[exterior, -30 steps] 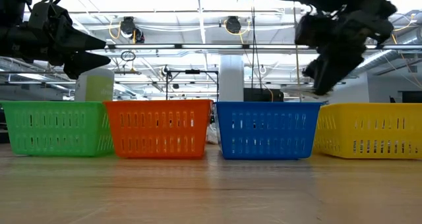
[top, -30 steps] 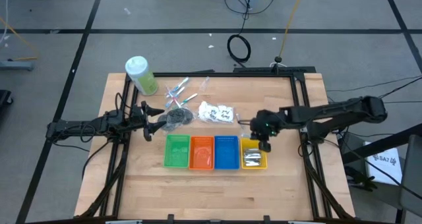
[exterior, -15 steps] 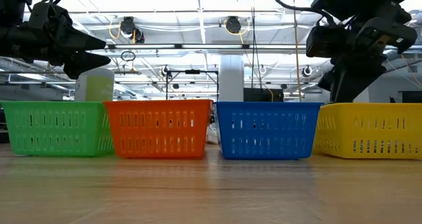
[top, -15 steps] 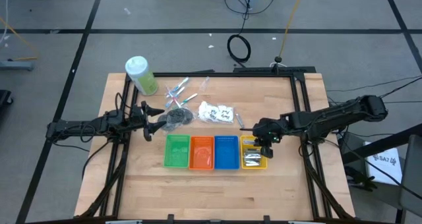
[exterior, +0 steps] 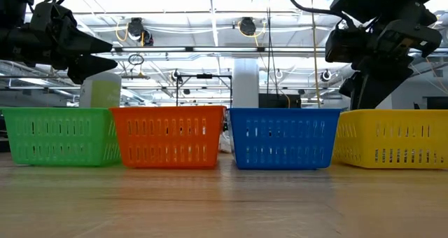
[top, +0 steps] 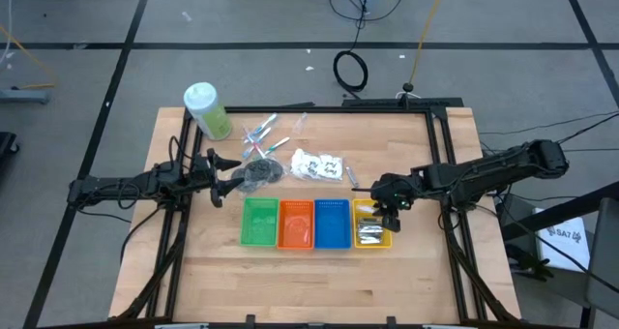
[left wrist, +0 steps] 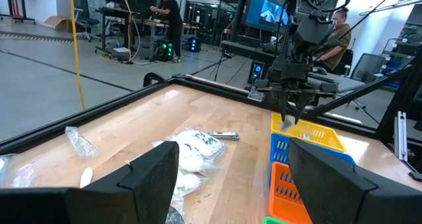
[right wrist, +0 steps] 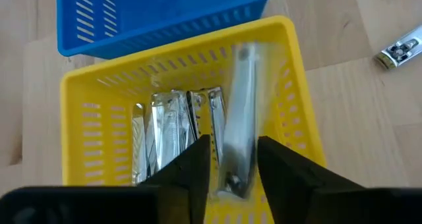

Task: Pick & Place Travel size toiletries
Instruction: Put the silver nail cutter into the yellow basket

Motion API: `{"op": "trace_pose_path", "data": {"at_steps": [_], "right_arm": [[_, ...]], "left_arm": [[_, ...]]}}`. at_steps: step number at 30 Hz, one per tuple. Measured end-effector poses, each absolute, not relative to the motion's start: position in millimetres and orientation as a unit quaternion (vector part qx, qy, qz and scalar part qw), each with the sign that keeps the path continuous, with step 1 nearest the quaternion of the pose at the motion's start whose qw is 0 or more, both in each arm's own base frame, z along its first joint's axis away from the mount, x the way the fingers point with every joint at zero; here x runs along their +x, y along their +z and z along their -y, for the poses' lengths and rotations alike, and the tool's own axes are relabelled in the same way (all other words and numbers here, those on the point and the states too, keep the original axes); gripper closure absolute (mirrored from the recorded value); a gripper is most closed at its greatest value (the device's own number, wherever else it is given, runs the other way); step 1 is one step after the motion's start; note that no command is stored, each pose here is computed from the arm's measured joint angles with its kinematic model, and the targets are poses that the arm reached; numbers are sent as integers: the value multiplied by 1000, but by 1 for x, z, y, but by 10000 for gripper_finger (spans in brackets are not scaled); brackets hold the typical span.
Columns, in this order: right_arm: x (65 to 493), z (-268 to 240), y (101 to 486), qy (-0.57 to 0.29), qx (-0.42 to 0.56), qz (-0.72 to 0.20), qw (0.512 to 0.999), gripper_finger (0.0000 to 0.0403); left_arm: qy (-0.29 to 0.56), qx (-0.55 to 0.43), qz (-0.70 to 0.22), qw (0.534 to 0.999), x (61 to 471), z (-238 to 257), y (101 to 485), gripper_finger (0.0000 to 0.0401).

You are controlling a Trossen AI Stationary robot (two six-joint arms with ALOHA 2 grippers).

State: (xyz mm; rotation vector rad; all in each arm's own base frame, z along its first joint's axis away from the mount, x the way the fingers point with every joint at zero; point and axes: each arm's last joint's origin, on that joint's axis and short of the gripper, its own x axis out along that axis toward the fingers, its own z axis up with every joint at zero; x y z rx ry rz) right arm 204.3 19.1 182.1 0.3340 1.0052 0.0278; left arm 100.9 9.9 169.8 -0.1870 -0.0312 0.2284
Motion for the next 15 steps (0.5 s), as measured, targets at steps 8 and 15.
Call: {"op": "trace_pose_path", "data": {"at_steps": [8,15], "right_arm": [[205,-19,182,15,158,-476,865,247],[218,-12,193,29,131,-396,908,237]], "left_arm": [[114,-93,15,989,101,-10,170,121],[114,-93,15,989,101,-10,170,121]]}}
